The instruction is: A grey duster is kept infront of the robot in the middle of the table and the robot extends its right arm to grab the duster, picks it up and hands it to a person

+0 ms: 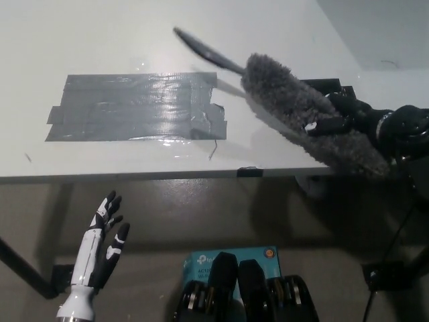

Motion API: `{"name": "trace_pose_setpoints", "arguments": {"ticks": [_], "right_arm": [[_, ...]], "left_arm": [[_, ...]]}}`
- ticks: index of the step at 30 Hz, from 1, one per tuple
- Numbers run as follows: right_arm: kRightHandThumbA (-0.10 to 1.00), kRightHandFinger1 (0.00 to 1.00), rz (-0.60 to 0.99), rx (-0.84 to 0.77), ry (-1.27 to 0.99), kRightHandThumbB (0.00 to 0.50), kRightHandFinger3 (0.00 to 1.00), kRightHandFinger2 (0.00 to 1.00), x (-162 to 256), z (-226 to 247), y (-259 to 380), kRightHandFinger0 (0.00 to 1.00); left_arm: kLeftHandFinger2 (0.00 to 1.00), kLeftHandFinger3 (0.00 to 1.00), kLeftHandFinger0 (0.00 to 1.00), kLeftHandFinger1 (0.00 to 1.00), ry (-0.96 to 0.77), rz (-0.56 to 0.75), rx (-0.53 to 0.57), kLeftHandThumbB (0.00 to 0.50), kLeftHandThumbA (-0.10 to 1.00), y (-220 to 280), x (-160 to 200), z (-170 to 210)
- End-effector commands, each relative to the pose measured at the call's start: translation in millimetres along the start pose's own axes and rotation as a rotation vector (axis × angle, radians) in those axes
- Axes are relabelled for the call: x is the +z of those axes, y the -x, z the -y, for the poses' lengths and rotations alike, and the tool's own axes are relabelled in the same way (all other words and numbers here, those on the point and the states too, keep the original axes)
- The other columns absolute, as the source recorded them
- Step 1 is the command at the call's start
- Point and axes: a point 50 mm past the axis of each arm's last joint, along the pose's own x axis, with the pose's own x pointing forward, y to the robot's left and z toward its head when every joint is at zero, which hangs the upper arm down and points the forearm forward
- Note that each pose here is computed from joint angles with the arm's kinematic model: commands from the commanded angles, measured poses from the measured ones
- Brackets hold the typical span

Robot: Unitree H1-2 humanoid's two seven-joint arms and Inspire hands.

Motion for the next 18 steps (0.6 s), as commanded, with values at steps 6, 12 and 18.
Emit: {"name": "trace_pose_setpoints", "arguments": {"ticks": [6, 12, 18], "right_arm": [[-0.10, 0.17, 0.426, 0.196, -0.729, 0.169, 1.00, 0.67, 42, -3, 7, 0.00], [-0.10, 0.31, 0.587, 0.224, -0.817, 0.141, 1.00, 0.74, 45, -46, 35, 0.00], [-0.10, 0.41, 0.658, 0.279, -0.887, 0.123, 1.00, 0.73, 37, -95, 66, 0.00]], "left_arm": [[1.00, 1.00, 0.95, 1.00, -0.013, 0.075, 0.019, 0.197, 0.87, -10, 10, -9], [1.00, 1.00, 0.96, 1.00, -0.006, 0.076, 0.015, 0.189, 0.85, -10, 11, -8], [1.00, 1.00, 0.96, 1.00, -0.020, 0.072, 0.017, 0.192, 0.85, -8, 10, -9]]}}
